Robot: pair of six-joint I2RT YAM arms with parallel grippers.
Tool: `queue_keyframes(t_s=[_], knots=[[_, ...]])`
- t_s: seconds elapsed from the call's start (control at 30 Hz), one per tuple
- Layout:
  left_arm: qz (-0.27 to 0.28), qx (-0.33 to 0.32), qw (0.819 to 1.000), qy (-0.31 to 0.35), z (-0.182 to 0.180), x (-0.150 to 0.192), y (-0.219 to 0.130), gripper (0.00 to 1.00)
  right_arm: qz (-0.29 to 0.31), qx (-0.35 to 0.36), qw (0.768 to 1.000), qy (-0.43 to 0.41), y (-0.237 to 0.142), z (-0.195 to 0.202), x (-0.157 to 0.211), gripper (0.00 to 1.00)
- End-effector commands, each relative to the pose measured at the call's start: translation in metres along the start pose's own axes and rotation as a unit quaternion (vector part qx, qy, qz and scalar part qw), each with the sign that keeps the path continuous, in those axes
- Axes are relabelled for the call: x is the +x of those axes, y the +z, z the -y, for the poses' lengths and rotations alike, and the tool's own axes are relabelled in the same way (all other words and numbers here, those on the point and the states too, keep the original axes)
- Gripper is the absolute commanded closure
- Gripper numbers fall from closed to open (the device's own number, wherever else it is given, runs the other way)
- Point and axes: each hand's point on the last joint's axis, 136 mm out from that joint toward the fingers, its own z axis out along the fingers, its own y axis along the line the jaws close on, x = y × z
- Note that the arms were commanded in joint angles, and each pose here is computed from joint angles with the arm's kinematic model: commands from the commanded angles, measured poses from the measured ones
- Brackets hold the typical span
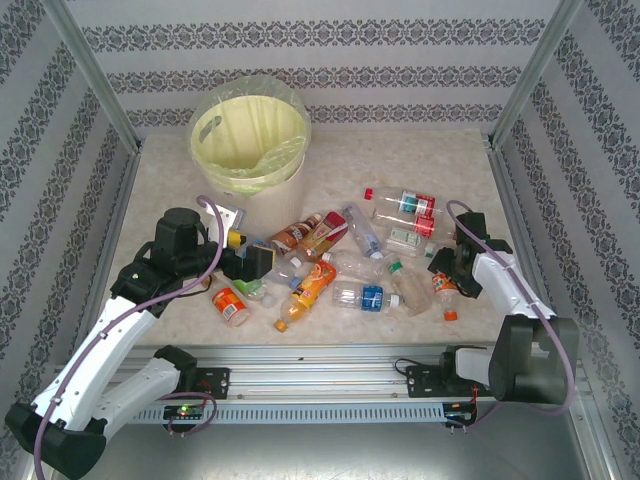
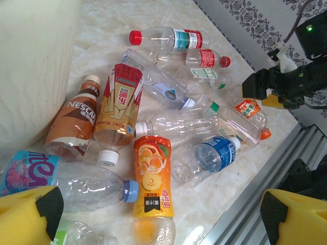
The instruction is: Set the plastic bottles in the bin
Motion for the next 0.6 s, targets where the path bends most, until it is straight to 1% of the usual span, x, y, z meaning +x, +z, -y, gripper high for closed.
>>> queue_keyframes(t_s=[0.0, 0.2, 0.3, 0.33, 0.4, 0.57], knots=[[0.001, -0.001, 1.0, 0.012, 0.001, 0.001, -0.001, 0.0, 0.006, 0.019, 1.0, 0.012, -0.003, 0.013, -0.002, 0.19], [0.002, -0.006, 1.0, 0.012, 0.0, 0.0, -0.001, 0.0, 0.004, -0.008, 1.0, -0.011, -0.014, 0.005, 0.0, 0.16], [0.003, -0.007, 1.0, 0.011, -0.001, 0.0, -0.001, 0.0, -0.004, -0.037, 0.999, -0.02, -0.016, -0.003, 0.006, 0.14], [0.004, -0.007, 1.0, 0.011, -0.001, 0.0, -0.001, 0.0, -0.009, -0.047, 0.999, -0.022, -0.014, -0.006, 0.008, 0.12], [0.004, -0.008, 1.0, 0.011, -0.001, 0.0, -0.001, 0.0, -0.018, -0.043, 0.999, -0.024, -0.011, -0.007, 0.01, 0.1], [0.004, -0.008, 1.0, 0.01, -0.001, 0.0, -0.001, 0.0, -0.037, -0.029, 0.999, -0.026, -0.002, -0.007, 0.012, 0.1]])
